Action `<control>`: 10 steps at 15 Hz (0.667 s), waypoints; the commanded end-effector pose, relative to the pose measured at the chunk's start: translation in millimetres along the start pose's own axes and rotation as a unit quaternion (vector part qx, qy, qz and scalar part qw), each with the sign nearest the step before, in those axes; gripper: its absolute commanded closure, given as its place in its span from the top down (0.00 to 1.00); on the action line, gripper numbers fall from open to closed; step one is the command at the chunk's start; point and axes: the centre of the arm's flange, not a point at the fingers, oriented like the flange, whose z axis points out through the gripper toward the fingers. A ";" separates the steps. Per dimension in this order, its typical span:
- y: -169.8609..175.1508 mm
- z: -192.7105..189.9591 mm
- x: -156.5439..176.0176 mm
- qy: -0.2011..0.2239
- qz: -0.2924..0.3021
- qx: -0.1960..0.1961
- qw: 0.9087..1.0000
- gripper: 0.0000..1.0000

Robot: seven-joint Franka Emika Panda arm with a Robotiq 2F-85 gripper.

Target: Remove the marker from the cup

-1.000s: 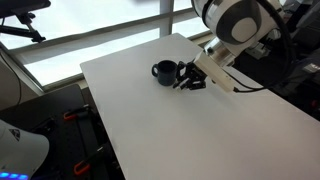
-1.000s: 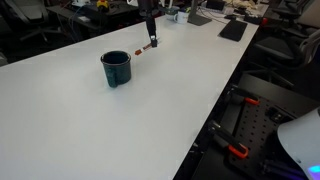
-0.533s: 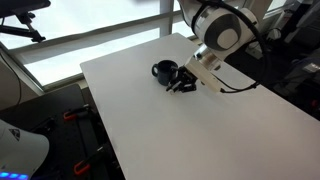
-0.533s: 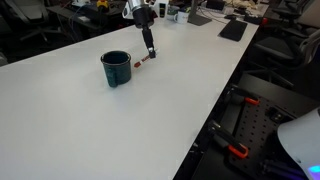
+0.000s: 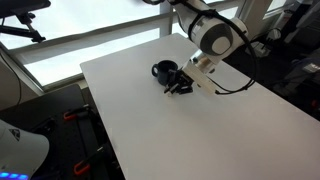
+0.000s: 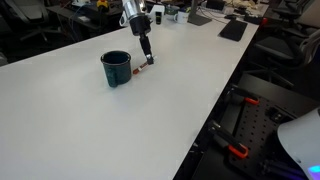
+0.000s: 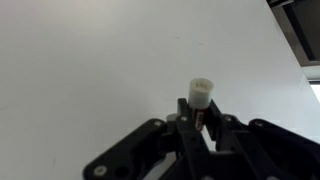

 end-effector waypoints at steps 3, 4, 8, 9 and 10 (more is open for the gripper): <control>8.3 -5.8 7.8 -0.013 0.013 0.000 1.000 0.05; 8.3 -6.4 7.8 -0.014 0.013 0.001 1.000 0.05; 9.4 -8.3 7.4 -0.018 0.016 0.010 1.000 0.53; 9.6 -8.5 7.4 -0.019 0.014 0.014 1.000 0.60; 9.6 -8.9 7.3 -0.017 0.011 0.023 1.000 0.67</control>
